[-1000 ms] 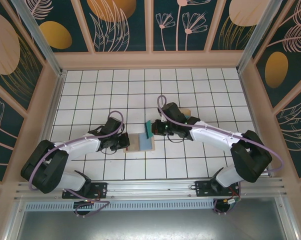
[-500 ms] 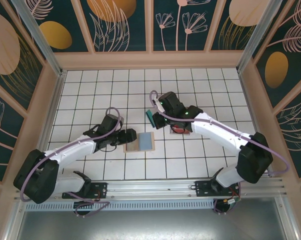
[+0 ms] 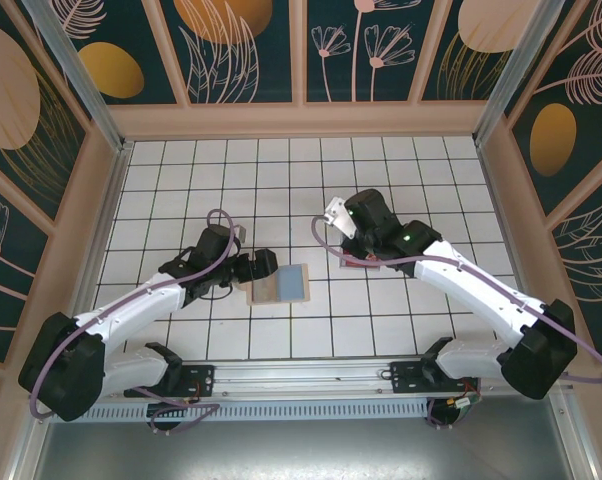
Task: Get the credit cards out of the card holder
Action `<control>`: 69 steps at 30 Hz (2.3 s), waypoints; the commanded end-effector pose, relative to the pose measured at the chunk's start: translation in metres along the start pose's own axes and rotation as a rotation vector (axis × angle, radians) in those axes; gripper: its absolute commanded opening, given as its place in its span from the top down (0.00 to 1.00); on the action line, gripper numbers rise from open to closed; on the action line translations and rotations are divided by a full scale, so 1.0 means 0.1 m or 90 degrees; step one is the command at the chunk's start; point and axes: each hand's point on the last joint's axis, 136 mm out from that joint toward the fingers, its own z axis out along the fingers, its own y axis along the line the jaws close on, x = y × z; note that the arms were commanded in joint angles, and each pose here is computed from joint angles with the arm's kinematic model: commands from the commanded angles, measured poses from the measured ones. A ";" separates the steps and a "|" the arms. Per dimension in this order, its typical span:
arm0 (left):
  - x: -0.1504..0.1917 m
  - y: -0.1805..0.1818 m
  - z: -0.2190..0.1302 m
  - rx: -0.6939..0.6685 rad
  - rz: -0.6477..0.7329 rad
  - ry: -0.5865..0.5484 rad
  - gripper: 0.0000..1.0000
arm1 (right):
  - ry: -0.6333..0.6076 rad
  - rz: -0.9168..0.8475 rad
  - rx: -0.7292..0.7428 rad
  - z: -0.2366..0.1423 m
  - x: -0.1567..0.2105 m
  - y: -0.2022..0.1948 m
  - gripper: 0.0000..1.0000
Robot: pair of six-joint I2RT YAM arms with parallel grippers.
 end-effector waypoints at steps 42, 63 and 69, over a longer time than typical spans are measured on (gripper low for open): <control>-0.01 0.02 -0.04 -0.017 0.001 0.001 0.02 | 0.130 -0.200 0.016 0.66 0.69 0.13 1.00; 0.01 0.02 -0.02 -0.010 -0.007 0.005 0.02 | 0.097 -0.163 0.036 0.42 0.53 0.03 1.00; 0.02 0.03 -0.04 -0.013 -0.007 0.003 0.01 | 0.111 -0.176 0.023 0.52 0.63 0.12 1.00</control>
